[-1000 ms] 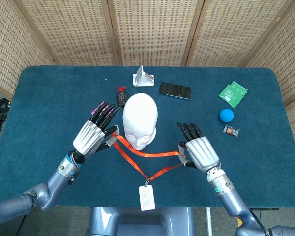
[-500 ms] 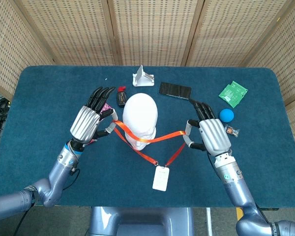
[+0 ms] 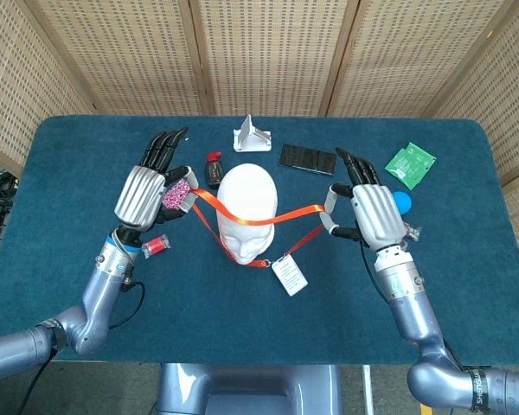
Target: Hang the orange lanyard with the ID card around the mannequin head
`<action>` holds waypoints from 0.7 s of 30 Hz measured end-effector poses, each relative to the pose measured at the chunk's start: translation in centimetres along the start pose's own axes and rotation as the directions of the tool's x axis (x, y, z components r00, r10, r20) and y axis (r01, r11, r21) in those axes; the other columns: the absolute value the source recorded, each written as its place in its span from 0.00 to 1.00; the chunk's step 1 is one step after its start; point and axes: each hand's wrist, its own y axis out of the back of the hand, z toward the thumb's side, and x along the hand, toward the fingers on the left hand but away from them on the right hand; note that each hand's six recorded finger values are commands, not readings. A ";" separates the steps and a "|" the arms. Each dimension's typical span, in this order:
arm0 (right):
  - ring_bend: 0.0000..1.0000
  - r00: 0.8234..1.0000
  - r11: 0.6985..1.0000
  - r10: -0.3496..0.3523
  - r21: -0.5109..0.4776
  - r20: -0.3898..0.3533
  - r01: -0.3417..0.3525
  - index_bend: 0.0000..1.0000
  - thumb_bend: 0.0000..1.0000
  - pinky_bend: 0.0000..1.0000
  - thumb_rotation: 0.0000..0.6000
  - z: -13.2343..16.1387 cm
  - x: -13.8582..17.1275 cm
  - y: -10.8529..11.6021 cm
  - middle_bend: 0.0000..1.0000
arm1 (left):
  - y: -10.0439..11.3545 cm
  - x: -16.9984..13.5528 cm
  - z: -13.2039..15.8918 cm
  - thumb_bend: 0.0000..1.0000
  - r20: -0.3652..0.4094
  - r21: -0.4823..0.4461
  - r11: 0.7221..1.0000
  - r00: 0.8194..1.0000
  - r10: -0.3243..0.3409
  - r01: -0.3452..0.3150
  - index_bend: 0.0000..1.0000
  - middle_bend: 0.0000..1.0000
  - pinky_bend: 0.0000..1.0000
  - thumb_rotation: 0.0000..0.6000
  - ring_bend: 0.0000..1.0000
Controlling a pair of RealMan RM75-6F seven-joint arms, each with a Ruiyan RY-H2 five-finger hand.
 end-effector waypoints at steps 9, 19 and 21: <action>0.00 0.999 0.999 -0.005 -0.035 0.054 0.007 0.82 0.62 0.00 1.00 0.0 -2.6 0.5 0.06 | 0.3 1.8 -2.2 0.48 -0.126 -0.012 1.000 0.992 -0.016 0.015 0.83 0.00 0.00 1.00 0.00; 0.00 0.993 1.000 0.011 -0.016 0.116 -0.010 0.82 0.62 0.00 1.00 -0.5 -6.3 0.0 0.06 | -0.2 3.6 -3.7 0.48 -0.222 -0.039 0.999 0.975 -0.020 0.012 0.83 0.00 0.00 1.00 0.00; 0.00 0.992 1.000 0.019 -0.010 0.125 -0.017 0.82 0.62 0.00 1.00 -0.6 -6.7 -0.3 0.07 | -0.5 3.8 -3.9 0.48 -0.236 -0.039 0.999 0.971 -0.026 0.018 0.83 0.00 0.00 1.00 0.00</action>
